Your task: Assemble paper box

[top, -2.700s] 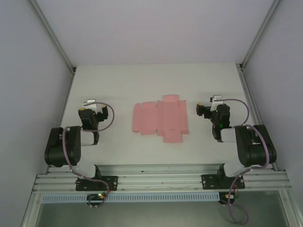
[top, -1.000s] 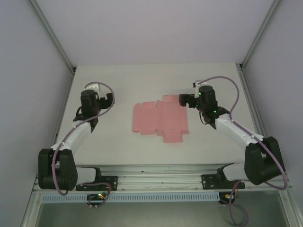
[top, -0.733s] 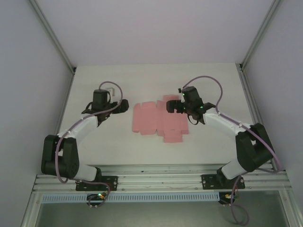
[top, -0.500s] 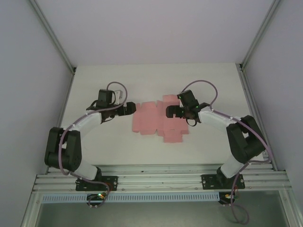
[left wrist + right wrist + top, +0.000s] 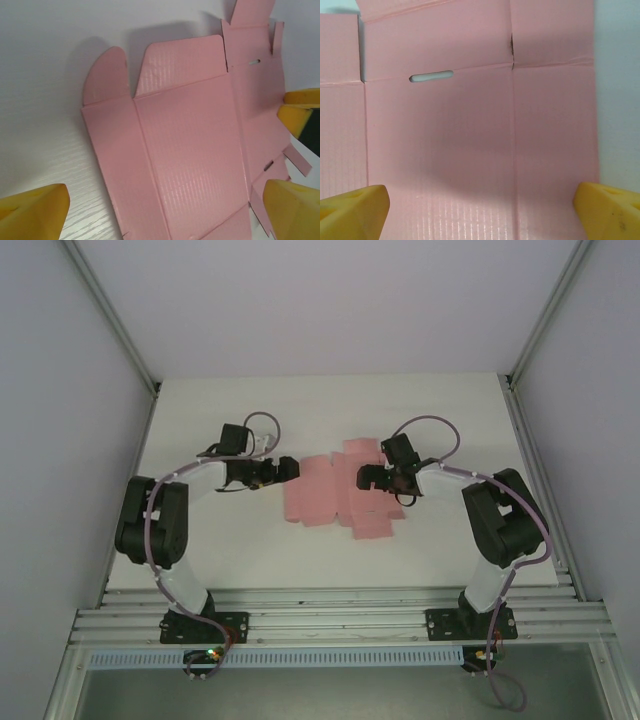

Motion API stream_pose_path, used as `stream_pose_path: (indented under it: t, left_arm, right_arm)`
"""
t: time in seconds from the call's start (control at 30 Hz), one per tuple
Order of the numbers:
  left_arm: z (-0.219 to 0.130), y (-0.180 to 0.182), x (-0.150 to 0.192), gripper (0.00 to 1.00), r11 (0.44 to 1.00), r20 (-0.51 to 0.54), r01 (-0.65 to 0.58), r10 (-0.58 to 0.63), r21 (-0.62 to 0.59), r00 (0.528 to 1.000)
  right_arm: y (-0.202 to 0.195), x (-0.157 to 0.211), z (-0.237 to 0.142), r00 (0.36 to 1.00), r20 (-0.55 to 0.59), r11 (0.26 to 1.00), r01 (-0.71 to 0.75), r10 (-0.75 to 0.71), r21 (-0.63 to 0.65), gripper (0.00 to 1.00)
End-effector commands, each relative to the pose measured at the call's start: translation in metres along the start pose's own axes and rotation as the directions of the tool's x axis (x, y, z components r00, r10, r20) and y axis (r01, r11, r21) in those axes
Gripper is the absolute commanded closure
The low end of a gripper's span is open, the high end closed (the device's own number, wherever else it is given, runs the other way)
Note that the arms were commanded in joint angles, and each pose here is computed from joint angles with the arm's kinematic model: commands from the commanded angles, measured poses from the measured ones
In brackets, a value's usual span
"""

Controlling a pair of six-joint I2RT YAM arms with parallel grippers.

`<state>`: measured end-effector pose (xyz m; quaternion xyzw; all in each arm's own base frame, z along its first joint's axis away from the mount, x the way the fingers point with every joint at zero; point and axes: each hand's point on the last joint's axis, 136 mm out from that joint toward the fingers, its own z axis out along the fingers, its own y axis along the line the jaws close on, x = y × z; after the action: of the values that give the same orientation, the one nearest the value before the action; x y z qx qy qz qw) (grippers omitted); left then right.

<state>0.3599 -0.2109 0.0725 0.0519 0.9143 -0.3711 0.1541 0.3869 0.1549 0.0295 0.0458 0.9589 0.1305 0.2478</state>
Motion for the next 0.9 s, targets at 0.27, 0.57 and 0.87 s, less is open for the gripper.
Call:
stream_pose_path:
  t: [0.27,0.57,0.87]
  left_arm:
    - [0.017,-0.008,0.018,0.00,0.995,-0.118,0.040,-0.028,0.095,0.993]
    - [0.018,-0.030,0.011,0.00,0.975,-0.109,0.018,0.006,0.221,0.994]
    - [0.016,-0.036,0.000,0.12,0.973,-0.066,-0.001,0.017,0.229,0.998]
  right_arm:
    - [-0.018,0.047,0.014,0.990,-0.128,0.998,-0.064,0.067,0.026,0.02]
    - [-0.018,0.057,0.016,0.986,-0.141,0.996,-0.084,0.084,0.009,0.02]
    - [-0.014,0.057,0.015,0.987,-0.126,0.994,-0.103,0.098,-0.027,0.02]
